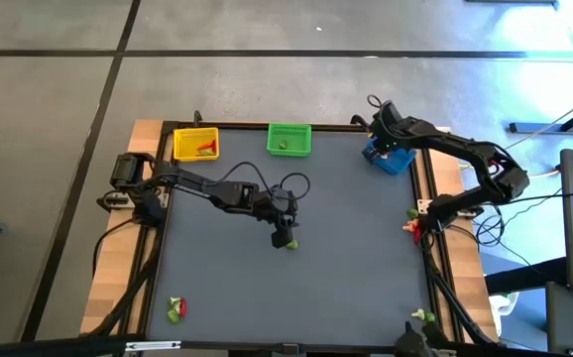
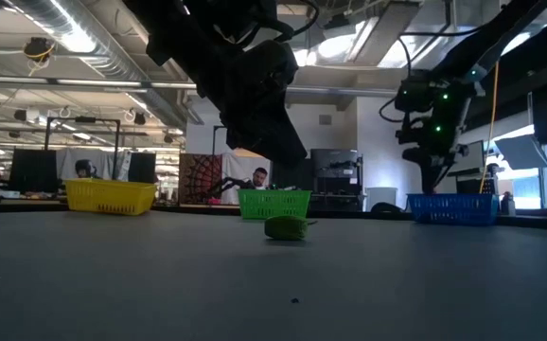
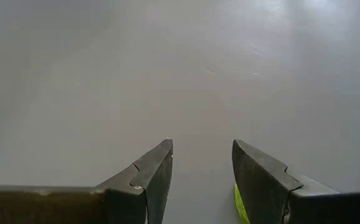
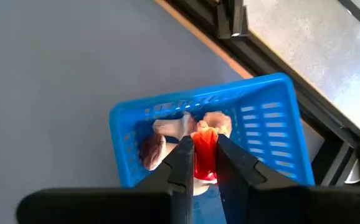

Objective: Sort produce into baskets
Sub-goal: Put the red mushroom into the blue basket, then put the small green chili pepper into the green basket

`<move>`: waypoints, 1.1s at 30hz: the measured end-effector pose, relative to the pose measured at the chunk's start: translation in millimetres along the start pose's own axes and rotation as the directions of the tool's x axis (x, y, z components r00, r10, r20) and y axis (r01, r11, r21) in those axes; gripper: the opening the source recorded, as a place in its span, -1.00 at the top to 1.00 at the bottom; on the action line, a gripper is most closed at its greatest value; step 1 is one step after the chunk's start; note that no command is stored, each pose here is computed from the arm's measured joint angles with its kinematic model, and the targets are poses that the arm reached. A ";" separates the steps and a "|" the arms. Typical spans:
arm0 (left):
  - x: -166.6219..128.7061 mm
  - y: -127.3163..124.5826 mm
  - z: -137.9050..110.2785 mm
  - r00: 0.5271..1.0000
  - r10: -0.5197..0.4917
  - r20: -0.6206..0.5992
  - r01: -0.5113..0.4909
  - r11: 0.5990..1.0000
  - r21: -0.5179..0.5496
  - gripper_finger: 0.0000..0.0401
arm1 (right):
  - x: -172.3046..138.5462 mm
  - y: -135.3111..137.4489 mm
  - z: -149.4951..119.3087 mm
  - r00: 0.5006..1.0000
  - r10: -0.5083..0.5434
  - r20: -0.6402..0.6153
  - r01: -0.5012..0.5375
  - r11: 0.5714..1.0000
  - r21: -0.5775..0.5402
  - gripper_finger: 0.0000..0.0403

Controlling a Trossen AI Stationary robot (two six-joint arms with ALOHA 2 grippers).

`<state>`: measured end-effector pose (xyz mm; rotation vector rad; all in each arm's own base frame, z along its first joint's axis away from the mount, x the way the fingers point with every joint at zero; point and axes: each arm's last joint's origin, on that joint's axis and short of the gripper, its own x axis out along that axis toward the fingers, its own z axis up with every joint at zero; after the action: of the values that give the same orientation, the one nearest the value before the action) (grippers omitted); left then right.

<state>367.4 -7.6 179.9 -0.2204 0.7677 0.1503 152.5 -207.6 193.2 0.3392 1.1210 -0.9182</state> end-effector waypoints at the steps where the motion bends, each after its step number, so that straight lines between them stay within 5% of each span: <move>1: 0.0 0.4 0.2 1.000 0.002 0.001 -0.002 1.000 0.000 0.19 | 1.3 0.1 -0.1 1.000 -0.006 -0.006 0.006 1.000 -0.001 0.74; 12: 0.0 1.0 0.6 1.000 0.022 0.009 -0.022 1.000 0.002 0.19 | 4.7 0.0 -0.5 0.999 -0.046 -0.023 0.046 0.999 -0.011 0.19; 21: -0.2 -1.6 -0.1 1.000 0.018 0.009 -0.019 1.000 0.025 0.19 | -25.5 17.0 4.4 0.983 0.138 0.122 -0.130 0.989 -0.071 0.01; 28: -1.6 -16.8 -4.9 1.000 -0.011 0.001 0.011 0.997 0.080 0.19 | -62.0 60.9 5.0 0.877 0.418 0.238 -0.353 0.896 -0.271 0.02; 33: -3.1 -27.2 -15.6 0.997 -0.014 -0.071 0.023 0.992 0.122 0.19 | -75.9 98.2 -3.6 0.808 0.559 0.188 -0.450 0.790 -0.416 0.02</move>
<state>360.6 -38.0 175.1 -0.1164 0.8418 0.0779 216.3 -111.3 238.8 0.1787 0.8205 -0.2559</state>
